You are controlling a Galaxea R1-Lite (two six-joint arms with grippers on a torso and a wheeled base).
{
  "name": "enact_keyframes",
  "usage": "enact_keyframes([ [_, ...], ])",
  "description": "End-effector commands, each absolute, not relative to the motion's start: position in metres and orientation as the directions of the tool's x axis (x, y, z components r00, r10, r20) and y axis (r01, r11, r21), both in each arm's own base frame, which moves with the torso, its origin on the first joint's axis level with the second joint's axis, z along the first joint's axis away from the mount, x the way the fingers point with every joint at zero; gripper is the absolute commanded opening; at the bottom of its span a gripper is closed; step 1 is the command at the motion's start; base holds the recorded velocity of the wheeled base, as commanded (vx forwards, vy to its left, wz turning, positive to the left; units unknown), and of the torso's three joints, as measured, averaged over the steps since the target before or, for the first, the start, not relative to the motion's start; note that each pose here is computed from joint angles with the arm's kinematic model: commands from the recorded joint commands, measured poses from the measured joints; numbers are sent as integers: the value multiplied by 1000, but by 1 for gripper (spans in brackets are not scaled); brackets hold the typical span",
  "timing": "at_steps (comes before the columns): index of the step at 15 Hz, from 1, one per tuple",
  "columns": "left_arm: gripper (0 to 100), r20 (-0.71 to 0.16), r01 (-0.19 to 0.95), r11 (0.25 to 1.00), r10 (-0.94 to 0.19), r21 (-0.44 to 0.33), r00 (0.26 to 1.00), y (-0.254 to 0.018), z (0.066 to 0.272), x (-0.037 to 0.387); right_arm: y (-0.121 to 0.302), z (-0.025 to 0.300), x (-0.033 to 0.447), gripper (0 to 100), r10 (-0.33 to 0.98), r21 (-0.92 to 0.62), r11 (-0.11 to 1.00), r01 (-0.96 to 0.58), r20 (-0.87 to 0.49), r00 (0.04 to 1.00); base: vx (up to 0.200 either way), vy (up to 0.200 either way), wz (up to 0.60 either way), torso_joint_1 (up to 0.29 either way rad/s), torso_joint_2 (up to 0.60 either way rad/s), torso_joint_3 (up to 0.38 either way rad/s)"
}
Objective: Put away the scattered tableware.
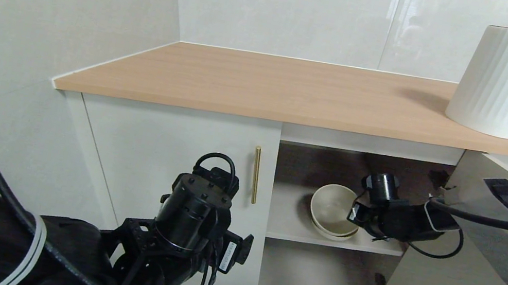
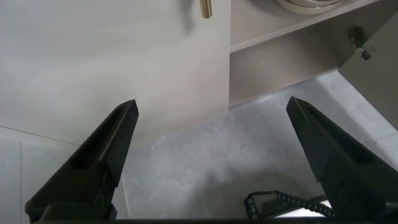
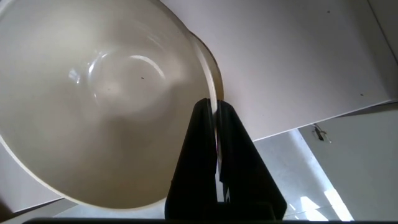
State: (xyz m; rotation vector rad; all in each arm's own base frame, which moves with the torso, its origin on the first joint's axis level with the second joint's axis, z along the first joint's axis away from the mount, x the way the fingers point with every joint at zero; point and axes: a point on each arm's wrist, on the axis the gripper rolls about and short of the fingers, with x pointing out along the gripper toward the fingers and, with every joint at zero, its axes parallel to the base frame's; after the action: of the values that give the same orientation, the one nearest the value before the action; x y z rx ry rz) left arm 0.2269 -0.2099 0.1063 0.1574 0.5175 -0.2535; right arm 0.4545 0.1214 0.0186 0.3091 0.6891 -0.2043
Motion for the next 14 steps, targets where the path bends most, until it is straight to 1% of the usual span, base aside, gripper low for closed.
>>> enact_keyframes([
  [1,100,-508,278,957,-198,85,838,-210,105,227,122,18,454,0,-82,211,935,284,-651,754,0,0,0,0,0,0],
  [3,100,-508,278,957,-198,85,838,-210,105,227,122,18,454,0,-85,209,935,285,-651,754,0,0,0,0,0,0],
  [4,100,-509,278,957,-197,86,838,-210,105,227,122,17,454,100,-85,208,936,285,-652,754,0,0,0,0,0,0],
  [12,100,-509,276,957,-197,83,838,-210,105,227,124,21,453,100,-91,205,935,288,-647,757,0,0,0,0,0,0],
  [14,100,-507,273,959,-196,81,839,-210,106,228,123,30,445,100,-88,207,936,285,-647,758,0,0,0,0,0,0],
])
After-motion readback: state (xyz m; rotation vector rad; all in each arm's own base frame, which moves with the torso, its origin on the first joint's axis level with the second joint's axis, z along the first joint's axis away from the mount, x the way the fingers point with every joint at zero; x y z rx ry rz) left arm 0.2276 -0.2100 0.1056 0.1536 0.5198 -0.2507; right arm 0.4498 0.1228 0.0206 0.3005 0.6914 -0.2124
